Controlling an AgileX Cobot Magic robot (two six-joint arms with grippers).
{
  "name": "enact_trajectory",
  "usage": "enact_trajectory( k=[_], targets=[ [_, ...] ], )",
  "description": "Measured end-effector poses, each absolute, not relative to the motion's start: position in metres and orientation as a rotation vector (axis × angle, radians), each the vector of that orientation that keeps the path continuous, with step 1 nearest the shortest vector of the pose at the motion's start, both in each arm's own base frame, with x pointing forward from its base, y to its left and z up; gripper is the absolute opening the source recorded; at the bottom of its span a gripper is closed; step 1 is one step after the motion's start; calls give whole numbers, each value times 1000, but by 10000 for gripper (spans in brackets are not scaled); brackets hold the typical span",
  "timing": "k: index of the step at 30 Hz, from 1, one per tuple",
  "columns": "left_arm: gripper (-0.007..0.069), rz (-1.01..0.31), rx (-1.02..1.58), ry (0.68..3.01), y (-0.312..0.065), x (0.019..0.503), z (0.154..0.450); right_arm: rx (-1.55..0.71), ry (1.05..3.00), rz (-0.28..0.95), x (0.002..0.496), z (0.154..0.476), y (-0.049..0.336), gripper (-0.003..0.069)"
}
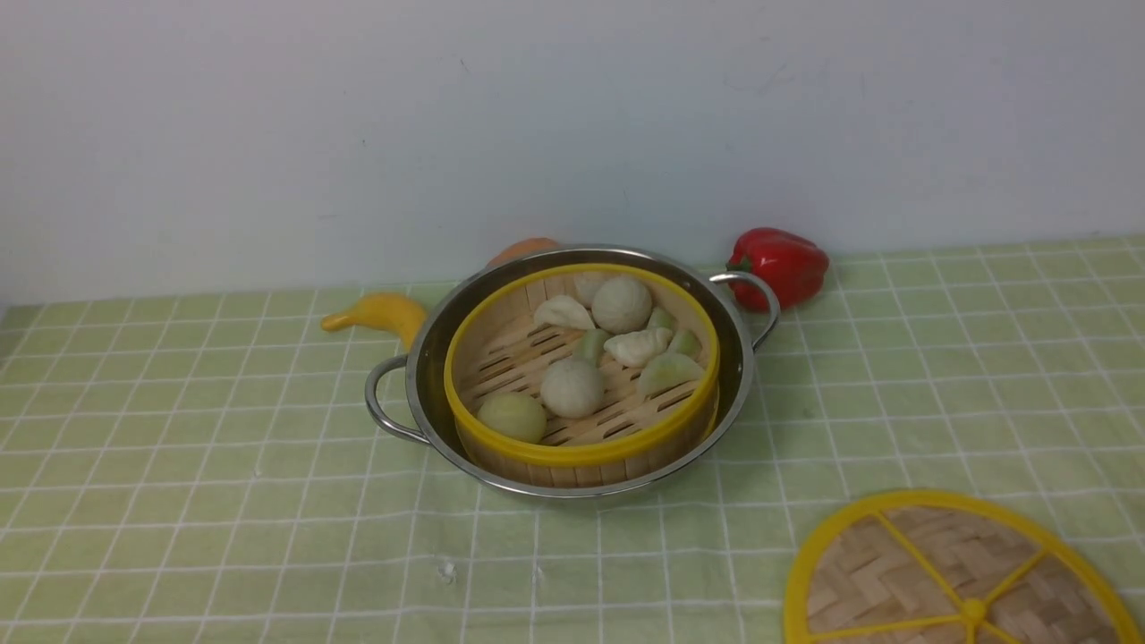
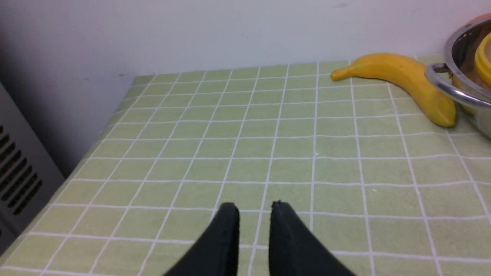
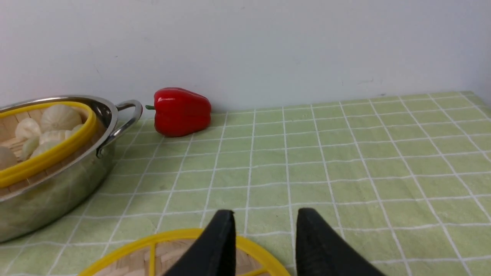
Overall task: Place the steamer in the pot on the green tablecloth, and put the lid on the steamer.
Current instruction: 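Move the gripper down to the bamboo steamer lid and grasp its center knob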
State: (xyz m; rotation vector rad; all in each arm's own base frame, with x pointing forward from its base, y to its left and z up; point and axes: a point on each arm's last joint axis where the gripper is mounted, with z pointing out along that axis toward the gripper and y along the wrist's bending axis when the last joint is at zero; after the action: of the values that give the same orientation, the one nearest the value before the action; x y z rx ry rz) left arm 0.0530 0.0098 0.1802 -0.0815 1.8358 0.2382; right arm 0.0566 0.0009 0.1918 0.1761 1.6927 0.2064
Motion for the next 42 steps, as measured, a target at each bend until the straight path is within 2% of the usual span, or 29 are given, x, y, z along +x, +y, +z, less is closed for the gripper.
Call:
enact_trajectory(
  k=[2, 5, 7, 8, 11, 12, 16, 17, 18, 26, 28, 31, 35, 42],
  targets=[
    [117, 238, -81, 1836, 10, 53, 180, 204, 1587, 283, 57, 201, 3, 243],
    [122, 238, -81, 1836, 10, 53, 180, 208, 1519, 316, 57, 207, 3, 243],
    [128, 238, -81, 1835, 10, 53, 180, 215, 1442, 347, 54, 229, 3, 243],
    [128, 238, -81, 1835, 10, 53, 180, 215, 1443, 346, 54, 229, 3, 243],
    [130, 238, -81, 1835, 10, 53, 180, 213, 1375, 357, 44, 264, 2, 243],
    [137, 238, -81, 1835, 10, 53, 180, 219, 1362, 359, 35, 286, 1, 243],
    [139, 238, -81, 1835, 10, 53, 180, 258, 1429, 375, 15, 319, 0, 243],
    [139, 238, -81, 1835, 10, 53, 180, 258, 1431, 375, 16, 319, 0, 243],
    [146, 238, -81, 1835, 10, 53, 180, 283, 1497, 398, 8, 327, 0, 243],
    [158, 238, -82, 1835, 10, 53, 180, 329, 1593, 591, -4, 337, 10, 243],
    [160, 238, -82, 1835, 10, 53, 180, 327, 1603, 606, -3, 336, 11, 243],
    [160, 239, -82, 1834, 10, 53, 180, 282, 1677, 577, 2, 333, 14, 243],
    [170, 235, -77, 1834, 10, 53, 180, 110, 1892, 417, 26, 324, 17, 243],
    [181, 201, -32, 1833, 7, 53, 180, -186, 2217, 266, 74, 304, 24, 243]
  ],
)
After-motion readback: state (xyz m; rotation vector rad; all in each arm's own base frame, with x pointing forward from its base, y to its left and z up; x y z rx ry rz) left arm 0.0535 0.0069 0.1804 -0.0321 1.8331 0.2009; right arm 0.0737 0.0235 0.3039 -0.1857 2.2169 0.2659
